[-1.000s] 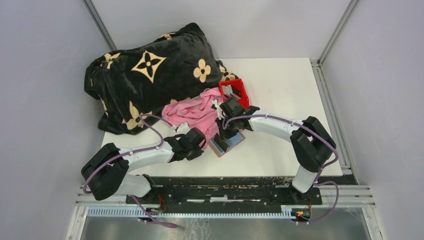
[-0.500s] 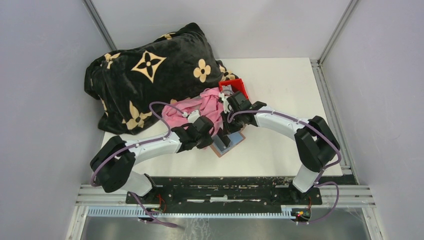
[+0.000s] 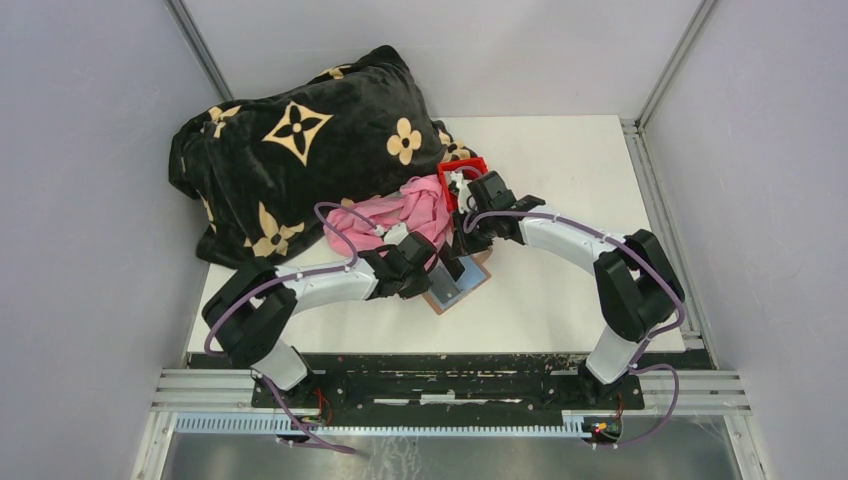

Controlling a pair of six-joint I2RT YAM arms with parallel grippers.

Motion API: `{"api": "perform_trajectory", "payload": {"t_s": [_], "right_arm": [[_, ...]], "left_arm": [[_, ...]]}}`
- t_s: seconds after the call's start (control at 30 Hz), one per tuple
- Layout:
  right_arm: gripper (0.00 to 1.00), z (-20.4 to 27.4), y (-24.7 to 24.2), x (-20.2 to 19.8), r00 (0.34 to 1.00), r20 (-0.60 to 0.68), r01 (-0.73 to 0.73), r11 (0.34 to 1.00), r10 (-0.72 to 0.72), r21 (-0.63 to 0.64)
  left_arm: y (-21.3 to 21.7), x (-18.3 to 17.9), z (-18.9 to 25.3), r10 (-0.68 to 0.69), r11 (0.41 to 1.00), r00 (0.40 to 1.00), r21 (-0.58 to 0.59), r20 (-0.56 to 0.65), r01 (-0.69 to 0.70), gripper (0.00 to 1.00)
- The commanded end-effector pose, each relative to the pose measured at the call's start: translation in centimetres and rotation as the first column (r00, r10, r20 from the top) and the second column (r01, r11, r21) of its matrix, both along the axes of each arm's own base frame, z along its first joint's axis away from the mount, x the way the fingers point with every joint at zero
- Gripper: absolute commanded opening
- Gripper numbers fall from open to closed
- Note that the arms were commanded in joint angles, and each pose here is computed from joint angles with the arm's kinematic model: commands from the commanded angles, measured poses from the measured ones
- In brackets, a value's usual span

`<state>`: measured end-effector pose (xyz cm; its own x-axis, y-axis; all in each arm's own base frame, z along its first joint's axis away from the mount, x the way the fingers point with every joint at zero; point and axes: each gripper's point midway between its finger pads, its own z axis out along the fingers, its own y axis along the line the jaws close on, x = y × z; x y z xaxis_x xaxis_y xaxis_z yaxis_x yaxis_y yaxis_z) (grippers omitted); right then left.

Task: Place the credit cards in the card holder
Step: Turn over the card slot in the card holder, then insert the credit card into the card holder.

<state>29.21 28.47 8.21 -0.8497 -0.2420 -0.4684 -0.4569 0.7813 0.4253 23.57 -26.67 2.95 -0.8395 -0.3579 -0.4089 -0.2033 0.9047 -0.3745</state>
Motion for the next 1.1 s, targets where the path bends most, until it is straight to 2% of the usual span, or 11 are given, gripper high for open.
{"api": "perform_trajectory", "payload": {"t_s": [0.0,0.43,1.07], "right_arm": [[0.01,1.5,0.1,1.2,0.999,0.041,0.015,0.997,-0.018,0.076],[0.01,-1.5,0.2,0.3,0.999,-0.037,0.033,0.987,-0.027,0.157],[0.01,-3.5,-1.5,-0.2,0.995,-0.072,0.086,0.981,-0.074,0.175]], "left_arm": [[-0.4,0.8,0.3,-0.023,1.0,1.0,0.021,0.02,0.023,0.08],[2.2,-1.1,-1.4,0.01,0.995,0.999,0.098,-0.041,-0.006,0.08],[4.0,-3.2,-3.0,0.028,0.991,0.995,0.136,-0.092,-0.015,0.06]]}}
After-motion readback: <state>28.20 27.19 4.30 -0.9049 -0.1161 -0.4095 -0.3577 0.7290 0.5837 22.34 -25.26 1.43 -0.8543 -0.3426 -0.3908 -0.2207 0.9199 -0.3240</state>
